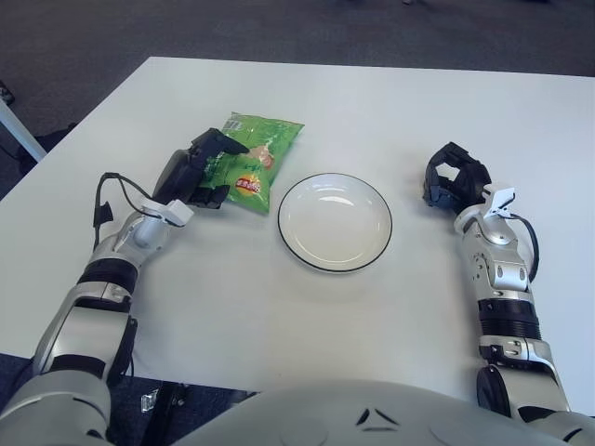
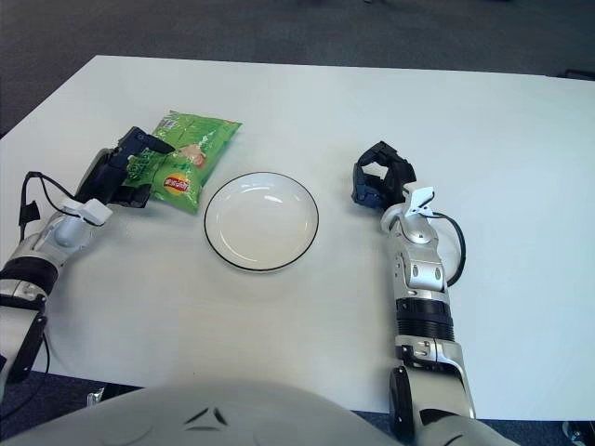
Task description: Put the snack into the plate.
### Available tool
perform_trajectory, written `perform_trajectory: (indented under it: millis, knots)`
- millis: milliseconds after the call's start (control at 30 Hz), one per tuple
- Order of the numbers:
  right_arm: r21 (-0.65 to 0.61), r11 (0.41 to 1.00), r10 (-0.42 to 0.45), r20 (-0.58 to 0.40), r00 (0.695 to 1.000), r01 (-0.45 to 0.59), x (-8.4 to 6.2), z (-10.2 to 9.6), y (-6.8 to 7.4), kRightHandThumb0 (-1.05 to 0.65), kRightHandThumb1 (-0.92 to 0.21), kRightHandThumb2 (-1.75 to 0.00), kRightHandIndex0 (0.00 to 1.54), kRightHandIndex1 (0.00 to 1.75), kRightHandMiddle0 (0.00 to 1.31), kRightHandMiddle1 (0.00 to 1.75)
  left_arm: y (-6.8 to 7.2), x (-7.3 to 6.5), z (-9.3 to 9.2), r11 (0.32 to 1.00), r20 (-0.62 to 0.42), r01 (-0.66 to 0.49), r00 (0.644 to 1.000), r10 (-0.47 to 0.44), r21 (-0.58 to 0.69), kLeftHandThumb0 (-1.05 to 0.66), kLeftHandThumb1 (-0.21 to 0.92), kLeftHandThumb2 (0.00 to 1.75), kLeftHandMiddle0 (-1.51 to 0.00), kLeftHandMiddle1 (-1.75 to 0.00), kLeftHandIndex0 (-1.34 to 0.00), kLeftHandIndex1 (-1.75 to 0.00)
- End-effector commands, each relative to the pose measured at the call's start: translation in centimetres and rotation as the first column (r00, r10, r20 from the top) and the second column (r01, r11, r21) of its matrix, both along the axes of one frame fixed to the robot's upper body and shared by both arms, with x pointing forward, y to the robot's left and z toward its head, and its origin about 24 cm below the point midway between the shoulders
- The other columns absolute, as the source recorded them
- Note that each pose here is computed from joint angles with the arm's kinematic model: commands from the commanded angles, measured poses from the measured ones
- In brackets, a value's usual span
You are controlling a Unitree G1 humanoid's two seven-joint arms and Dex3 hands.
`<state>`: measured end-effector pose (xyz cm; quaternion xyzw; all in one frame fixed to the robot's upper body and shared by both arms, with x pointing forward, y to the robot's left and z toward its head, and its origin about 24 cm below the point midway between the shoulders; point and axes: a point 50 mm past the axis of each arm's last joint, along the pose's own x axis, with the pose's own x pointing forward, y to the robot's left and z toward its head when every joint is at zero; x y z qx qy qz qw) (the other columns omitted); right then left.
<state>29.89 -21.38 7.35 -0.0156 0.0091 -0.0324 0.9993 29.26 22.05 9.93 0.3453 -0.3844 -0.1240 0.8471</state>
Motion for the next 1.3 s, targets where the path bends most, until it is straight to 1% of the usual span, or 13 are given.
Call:
perform_trajectory:
  millis: [0,100,233,300,433,533,667,767,900,1033,1200,1267]
  knots:
    - [0.014,1.0,-0.012,-0.128,0.992,0.014,-0.9,-2.6,-0.1,-0.46,-0.4,-1.22,1.29,1.75,0.55,1.75,0.5,0.3,1.4,1.0,0.051,-0.012,0.999,0.012,-0.009,-0.7,0.85,0.84,-0.49,-1.24,-0.29,-1.44]
    - [0.014,1.0,-0.013,-0.129,0.992,0.015,-0.9,-2.6,-0.1,-0.46,-0.39,-1.23,1.29,1.75,0.55,1.75,1.0,0.4,2.1,0.999,0.064,-0.033,0.997,0.033,-0.002,-0.64,0.76,0.92,-0.46,-1.23,-0.29,-1.42]
    - [0.013,1.0,-0.013,-0.129,0.992,0.015,-0.8,-2.6,-0.1,-0.46,-0.39,-1.23,1.29,1.75,0.55,1.75,1.4,0.7,3.0,0.998,0.077,-0.055,0.996,0.054,0.015,-0.59,0.7,0.96,-0.43,-1.21,-0.26,-1.4]
    - [0.012,1.0,-0.014,-0.13,0.991,0.015,-0.8,-2.6,-0.1,-0.46,-0.39,-1.23,1.29,1.75,0.55,1.75,1.7,0.9,3.8,0.996,0.092,-0.074,0.993,0.07,0.04,-0.56,0.68,0.98,-0.4,-1.19,-0.23,-1.4]
    - [0.01,1.0,-0.012,-0.127,0.992,0.013,-0.7,-2.6,-0.1,-0.46,-0.4,-1.23,1.29,1.75,0.55,1.75,2.3,1.4,5.2,0.989,0.12,-0.113,0.988,0.101,0.095,-0.54,0.66,0.99,-0.35,-1.16,-0.18,-1.38]
    - [0.009,1.0,-0.012,-0.127,0.992,0.013,-0.7,-2.6,-0.1,-0.46,-0.4,-1.23,1.29,1.75,0.55,1.75,2.3,1.5,5.4,0.987,0.124,-0.121,0.986,0.108,0.103,-0.53,0.65,1.0,-0.32,-1.14,-0.15,-1.38]
    - [0.005,1.0,-0.013,-0.128,0.992,0.013,-0.6,-2.7,-0.1,-0.46,-0.4,-1.22,1.29,1.75,0.55,1.75,2.9,2.4,7.5,0.964,0.167,-0.179,0.975,0.147,0.195,-0.53,0.65,1.0,-0.28,-1.11,-0.09,-1.36]
    - [0.007,1.0,-0.013,-0.128,0.992,0.014,-0.6,-2.7,-0.1,-0.46,-0.4,-1.22,1.29,1.75,0.55,1.75,3.0,3.1,8.1,0.945,0.18,-0.214,0.969,0.172,0.248,-0.54,0.66,0.99,-0.26,-1.1,-0.05,-1.36]
    - [0.008,1.0,-0.013,-0.128,0.992,0.015,-0.6,-2.7,-0.1,-0.46,-0.4,-1.22,1.3,1.75,0.55,1.75,3.0,3.5,8.5,0.92,0.213,-0.251,0.958,0.192,0.302,-0.55,0.66,0.97,-0.24,-1.09,-0.02,-1.36]
    - [0.01,1.0,-0.015,-0.128,0.992,0.017,-0.6,-2.7,-0.1,-0.46,-0.4,-1.22,1.3,1.75,0.55,1.75,2.9,3.9,8.8,0.892,0.276,-0.299,0.938,0.209,0.34,-0.56,0.67,0.96,-0.23,-1.1,0.0,-1.34]
    - [0.014,1.0,-0.016,-0.128,0.992,0.017,-0.7,-2.7,-0.1,-0.46,-0.4,-1.23,1.3,1.75,0.55,1.75,2.9,4.4,9.1,0.842,0.385,-0.375,0.896,0.222,0.388,-0.56,0.68,0.95,-0.22,-1.1,0.0,-1.28]
    - [0.017,1.0,-0.016,-0.128,0.992,0.018,-0.7,-2.7,-0.1,-0.46,-0.39,-1.23,1.29,1.75,0.55,1.75,2.7,4.7,9.5,0.82,0.438,-0.402,0.874,0.21,0.408,-0.53,0.64,0.97,-0.21,-1.1,0.0,-1.24]
